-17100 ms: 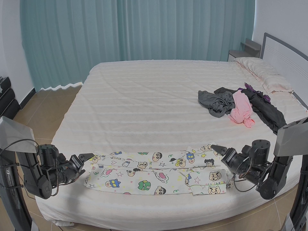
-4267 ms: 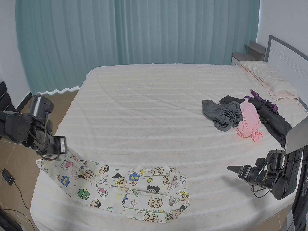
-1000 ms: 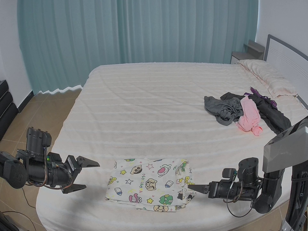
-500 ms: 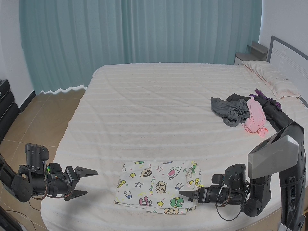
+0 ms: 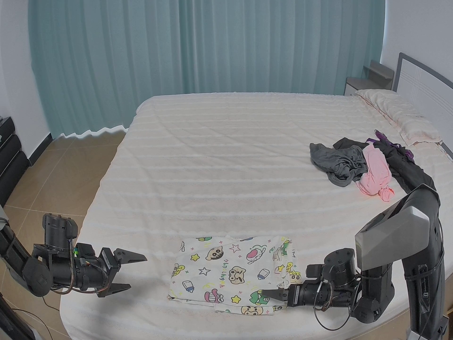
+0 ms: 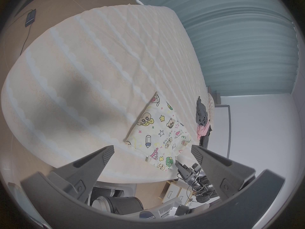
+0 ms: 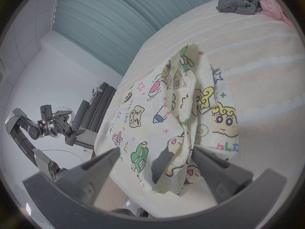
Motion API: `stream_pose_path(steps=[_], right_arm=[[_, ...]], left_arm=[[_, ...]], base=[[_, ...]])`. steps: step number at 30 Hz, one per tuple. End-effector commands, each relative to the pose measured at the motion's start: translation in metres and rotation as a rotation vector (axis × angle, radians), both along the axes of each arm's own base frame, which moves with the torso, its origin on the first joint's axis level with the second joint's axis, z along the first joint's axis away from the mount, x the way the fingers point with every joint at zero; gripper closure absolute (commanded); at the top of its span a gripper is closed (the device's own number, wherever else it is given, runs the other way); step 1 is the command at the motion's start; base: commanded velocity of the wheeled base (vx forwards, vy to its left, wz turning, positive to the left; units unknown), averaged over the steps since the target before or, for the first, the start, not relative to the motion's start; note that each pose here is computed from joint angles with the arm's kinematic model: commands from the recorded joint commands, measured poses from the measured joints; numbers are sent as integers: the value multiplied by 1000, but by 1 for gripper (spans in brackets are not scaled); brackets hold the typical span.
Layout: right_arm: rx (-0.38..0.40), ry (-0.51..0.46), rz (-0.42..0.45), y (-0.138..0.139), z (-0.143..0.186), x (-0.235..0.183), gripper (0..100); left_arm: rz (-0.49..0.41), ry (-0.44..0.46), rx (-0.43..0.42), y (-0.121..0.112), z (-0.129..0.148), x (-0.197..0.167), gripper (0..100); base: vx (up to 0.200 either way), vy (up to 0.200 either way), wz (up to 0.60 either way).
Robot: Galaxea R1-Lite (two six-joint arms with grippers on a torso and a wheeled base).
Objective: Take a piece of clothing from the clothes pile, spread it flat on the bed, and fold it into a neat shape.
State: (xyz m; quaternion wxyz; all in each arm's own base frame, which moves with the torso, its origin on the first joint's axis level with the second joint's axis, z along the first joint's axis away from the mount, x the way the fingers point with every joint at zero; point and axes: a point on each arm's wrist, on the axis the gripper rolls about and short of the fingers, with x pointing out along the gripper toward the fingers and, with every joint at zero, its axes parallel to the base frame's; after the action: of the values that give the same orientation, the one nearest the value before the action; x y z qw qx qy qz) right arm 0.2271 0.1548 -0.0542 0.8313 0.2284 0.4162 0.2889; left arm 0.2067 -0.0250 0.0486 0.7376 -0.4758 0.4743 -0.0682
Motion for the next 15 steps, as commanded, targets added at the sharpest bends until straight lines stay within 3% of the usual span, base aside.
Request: stream_pose_path(steps=[1, 15], right_arm=[[-4, 7, 0, -2, 0, -3, 100], [-55, 35, -33, -16, 8, -20, 100]], left_arm=[[0, 16, 2, 0, -4, 1, 0], [-2, 18, 6, 0, -5, 3, 0]], base=[[0, 0, 0], [0, 0, 0]])
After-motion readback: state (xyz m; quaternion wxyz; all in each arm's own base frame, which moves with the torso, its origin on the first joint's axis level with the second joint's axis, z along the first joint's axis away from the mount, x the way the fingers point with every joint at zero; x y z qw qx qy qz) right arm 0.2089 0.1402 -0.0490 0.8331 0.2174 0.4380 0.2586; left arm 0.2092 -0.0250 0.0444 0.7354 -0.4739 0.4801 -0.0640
